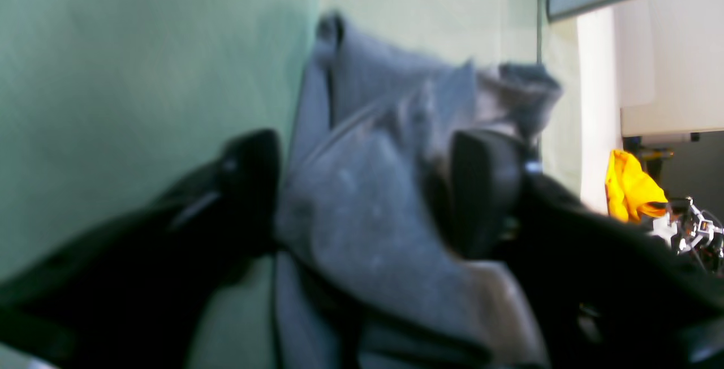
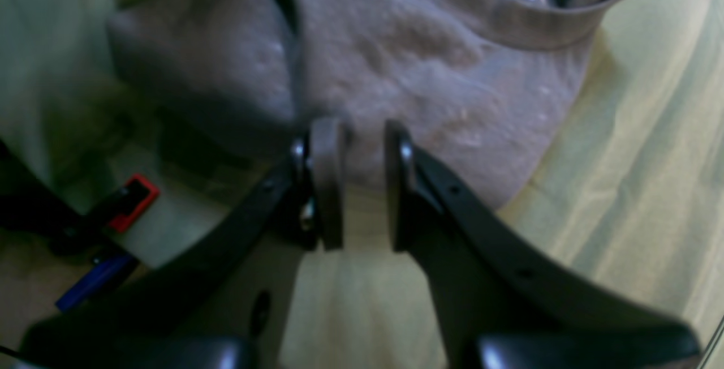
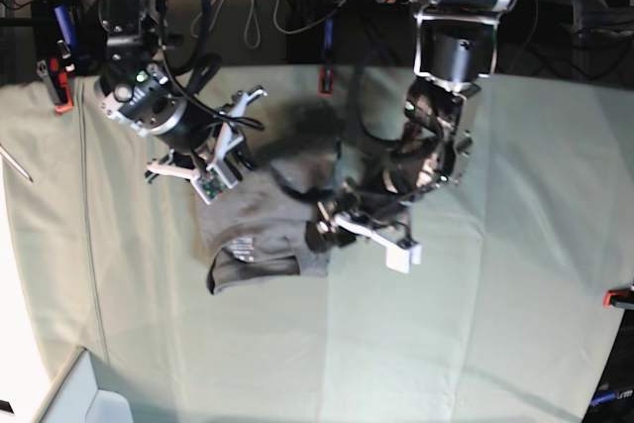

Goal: Layout the t-shirt on the table in an organized manner, then fold the t-shirt properly

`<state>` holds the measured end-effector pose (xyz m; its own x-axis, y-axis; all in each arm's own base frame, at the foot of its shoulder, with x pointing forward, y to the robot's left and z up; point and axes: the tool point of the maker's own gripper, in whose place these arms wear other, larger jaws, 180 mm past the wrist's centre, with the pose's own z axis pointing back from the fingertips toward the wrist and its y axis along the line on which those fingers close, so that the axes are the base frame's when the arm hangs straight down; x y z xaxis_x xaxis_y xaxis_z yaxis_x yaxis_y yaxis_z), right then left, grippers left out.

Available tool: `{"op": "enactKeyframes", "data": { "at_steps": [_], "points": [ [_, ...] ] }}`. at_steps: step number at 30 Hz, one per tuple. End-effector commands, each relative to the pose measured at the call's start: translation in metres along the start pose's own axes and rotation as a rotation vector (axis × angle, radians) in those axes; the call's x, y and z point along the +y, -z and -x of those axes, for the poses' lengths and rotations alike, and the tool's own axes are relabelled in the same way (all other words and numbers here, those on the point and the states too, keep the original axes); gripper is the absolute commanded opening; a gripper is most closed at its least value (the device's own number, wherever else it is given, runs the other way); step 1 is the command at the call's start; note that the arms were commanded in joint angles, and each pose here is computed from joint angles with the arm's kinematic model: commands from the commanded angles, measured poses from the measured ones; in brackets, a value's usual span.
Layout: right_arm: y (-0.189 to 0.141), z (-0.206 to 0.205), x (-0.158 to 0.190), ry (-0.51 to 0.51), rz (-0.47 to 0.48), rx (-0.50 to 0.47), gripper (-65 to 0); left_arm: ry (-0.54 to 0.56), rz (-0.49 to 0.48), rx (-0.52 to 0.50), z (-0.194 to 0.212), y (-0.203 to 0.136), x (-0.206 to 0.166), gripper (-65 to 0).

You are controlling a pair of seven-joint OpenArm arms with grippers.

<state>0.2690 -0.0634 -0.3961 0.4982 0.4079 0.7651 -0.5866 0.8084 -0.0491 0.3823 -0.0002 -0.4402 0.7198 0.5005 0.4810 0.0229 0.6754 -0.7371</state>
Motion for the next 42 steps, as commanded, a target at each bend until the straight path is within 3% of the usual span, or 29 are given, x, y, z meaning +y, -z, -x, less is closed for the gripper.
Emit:
{"op": "enactKeyframes", "data": {
  "at_steps": [1, 7, 9, 17, 21, 24, 31, 36, 42],
  "points": [
    [-0.002, -0.015, -0.002, -0.005, 0.002, -0.052, -51.8, 0.012, 0.046, -0.043, -0.018, 0.005, -0.018, -32.9],
    [-0.002, -0.015, -0.002, -0.005, 0.002, -0.052, -51.8, 0.013, 0.051, -0.040, -0.020, 0.008, -0.020, -54.4],
    [-0.002, -0.015, -0.002, -0.005, 0.002, -0.052, -51.8, 0.019, 0.044, -0.041, -0.022, 0.008, -0.019, -64.8],
    [-0.001, -0.015, -0.003, -0.005, 0.003, -0.053, -51.8, 0.077, 0.082, -0.097, -0.067, 0.014, -0.043, -64.8],
    [-0.001, -0.015, -0.003, -0.005, 0.003, -0.053, -51.8, 0.121, 0.061, -0.070, -0.076, 0.025, -0.045, -64.8],
    [-0.002, -0.016, -0.003, -0.007, 0.004, -0.056, -51.8, 0.127, 0.039, -0.046, -0.075, 0.035, -0.041, -64.8],
    [-0.002, -0.017, -0.003, -0.008, 0.005, -0.058, -51.8, 0.107, 0.018, -0.120, -0.082, 0.039, -0.032, -64.5],
    [-0.002, -0.018, -0.003, -0.006, 0.004, -0.062, -51.8, 0.114, 0.005, -0.083, -0.065, 0.044, -0.027, -64.2],
    [-0.014, -0.048, -0.003, -0.027, 0.031, -0.140, -52.0, 0.145, 0.008, -0.100, -0.060, 0.049, -0.029, -56.4]
  ]
}}
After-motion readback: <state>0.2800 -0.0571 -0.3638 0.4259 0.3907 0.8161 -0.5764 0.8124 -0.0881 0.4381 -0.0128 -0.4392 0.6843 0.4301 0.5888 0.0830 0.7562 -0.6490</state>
